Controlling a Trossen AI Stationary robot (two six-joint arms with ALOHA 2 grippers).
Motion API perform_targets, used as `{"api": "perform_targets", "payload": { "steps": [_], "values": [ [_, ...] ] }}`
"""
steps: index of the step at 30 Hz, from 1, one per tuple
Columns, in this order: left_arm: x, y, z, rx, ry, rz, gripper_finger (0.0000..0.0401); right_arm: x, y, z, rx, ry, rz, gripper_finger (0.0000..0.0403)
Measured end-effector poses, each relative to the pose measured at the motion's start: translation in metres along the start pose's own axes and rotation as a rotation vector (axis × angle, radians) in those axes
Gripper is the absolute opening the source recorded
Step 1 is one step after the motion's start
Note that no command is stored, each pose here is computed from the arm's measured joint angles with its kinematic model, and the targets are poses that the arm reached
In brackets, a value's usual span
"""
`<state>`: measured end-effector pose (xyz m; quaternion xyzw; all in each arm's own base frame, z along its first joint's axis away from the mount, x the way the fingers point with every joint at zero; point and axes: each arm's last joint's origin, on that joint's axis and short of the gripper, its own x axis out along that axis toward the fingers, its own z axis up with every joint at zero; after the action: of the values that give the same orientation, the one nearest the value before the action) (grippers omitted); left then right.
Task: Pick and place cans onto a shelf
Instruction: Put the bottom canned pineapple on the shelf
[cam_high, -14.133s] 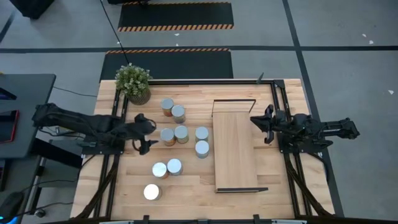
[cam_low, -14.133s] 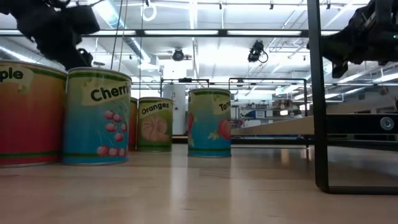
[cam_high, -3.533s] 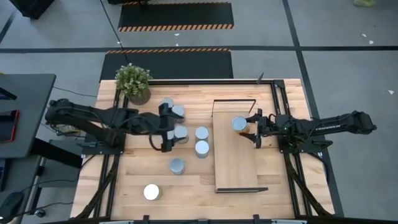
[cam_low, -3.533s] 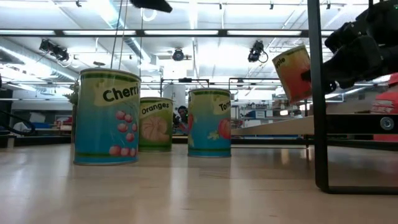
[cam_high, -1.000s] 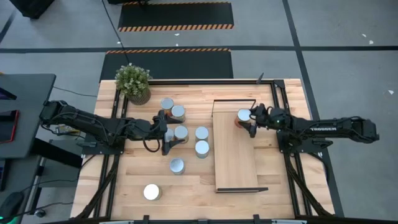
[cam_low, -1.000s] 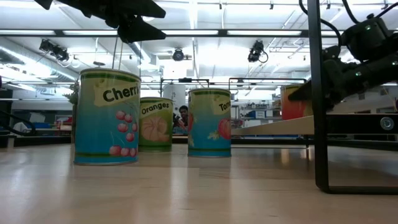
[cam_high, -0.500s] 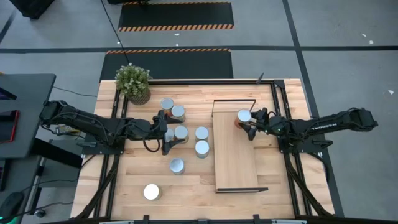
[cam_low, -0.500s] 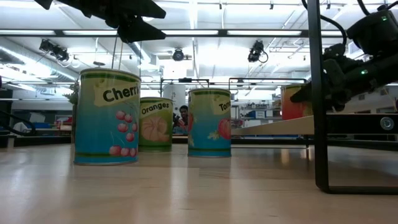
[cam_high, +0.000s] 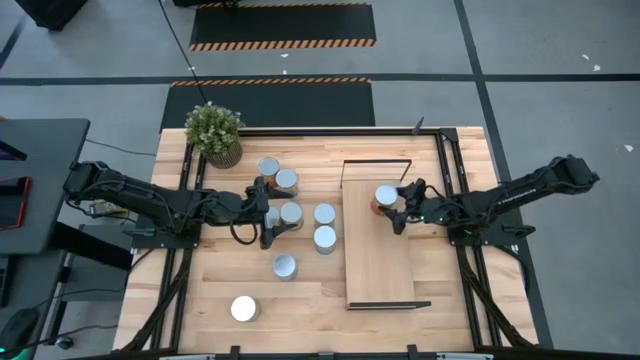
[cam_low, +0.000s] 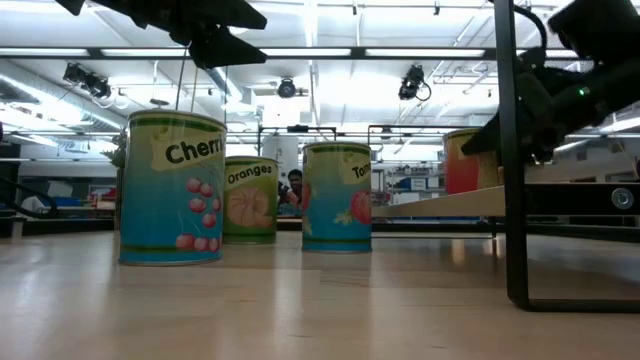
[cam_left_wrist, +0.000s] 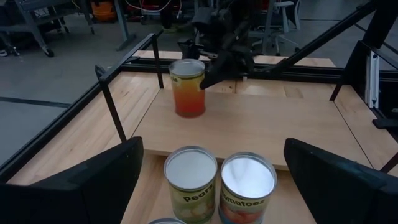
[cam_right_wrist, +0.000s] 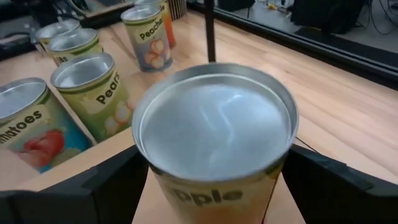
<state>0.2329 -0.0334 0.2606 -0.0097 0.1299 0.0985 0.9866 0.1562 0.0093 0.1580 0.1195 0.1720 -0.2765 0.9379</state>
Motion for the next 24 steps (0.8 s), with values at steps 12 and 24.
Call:
{"api": "perform_targets", "payload": {
  "steps": [12, 24],
  "values": [
    [0.000, 0.000, -0.001, 0.000, 0.009, -0.001, 0.0396, -0.001, 0.035, 0.045, -0.240, 0.188, 0.000, 0.0358],
    [0.000, 0.000, -0.001, -0.001, 0.007, -0.001, 0.0396, 0.000, 0.056, 0.096, -0.443, 0.337, 0.113, 0.0398]
  ]
}}
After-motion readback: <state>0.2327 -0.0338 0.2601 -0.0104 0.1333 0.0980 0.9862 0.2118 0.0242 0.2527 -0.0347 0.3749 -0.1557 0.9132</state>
